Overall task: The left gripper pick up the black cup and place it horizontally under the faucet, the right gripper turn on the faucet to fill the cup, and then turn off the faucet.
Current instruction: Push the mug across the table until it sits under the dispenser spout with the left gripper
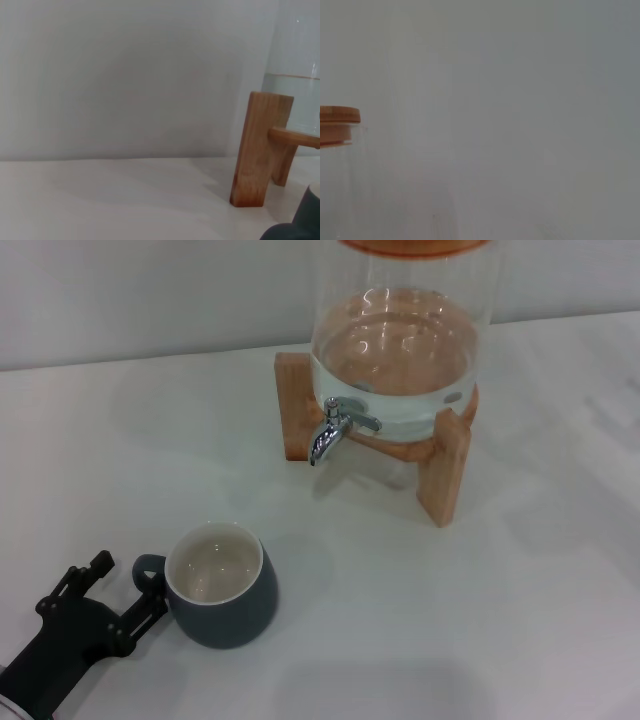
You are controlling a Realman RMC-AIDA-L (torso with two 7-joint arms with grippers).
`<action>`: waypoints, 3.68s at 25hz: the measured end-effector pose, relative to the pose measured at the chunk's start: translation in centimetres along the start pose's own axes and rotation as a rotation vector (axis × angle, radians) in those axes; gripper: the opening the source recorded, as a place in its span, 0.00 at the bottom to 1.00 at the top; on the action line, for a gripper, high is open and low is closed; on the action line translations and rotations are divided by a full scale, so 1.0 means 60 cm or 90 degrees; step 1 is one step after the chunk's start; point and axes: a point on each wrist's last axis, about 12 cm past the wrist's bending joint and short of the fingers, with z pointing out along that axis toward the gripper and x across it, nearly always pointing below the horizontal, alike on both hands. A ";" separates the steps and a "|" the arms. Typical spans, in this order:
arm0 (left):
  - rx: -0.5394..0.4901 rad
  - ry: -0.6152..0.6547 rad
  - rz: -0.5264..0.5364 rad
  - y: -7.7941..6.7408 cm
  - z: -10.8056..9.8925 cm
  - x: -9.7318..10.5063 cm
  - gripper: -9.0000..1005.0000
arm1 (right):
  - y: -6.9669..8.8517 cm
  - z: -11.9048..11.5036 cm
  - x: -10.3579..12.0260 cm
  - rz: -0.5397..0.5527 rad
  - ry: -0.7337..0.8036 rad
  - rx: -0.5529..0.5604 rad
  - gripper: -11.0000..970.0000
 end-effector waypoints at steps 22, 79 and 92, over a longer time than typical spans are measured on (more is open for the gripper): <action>0.012 -0.005 0.010 0.000 -0.001 -0.003 0.21 | 0.002 -0.001 0.000 0.001 -0.002 -0.006 0.84; 0.038 0.004 0.015 0.026 0.129 -0.083 0.14 | 0.008 -0.003 0.006 0.006 0.000 -0.017 0.84; 0.045 0.033 0.024 0.019 0.152 -0.086 0.14 | 0.011 -0.004 0.008 0.013 -0.004 -0.024 0.84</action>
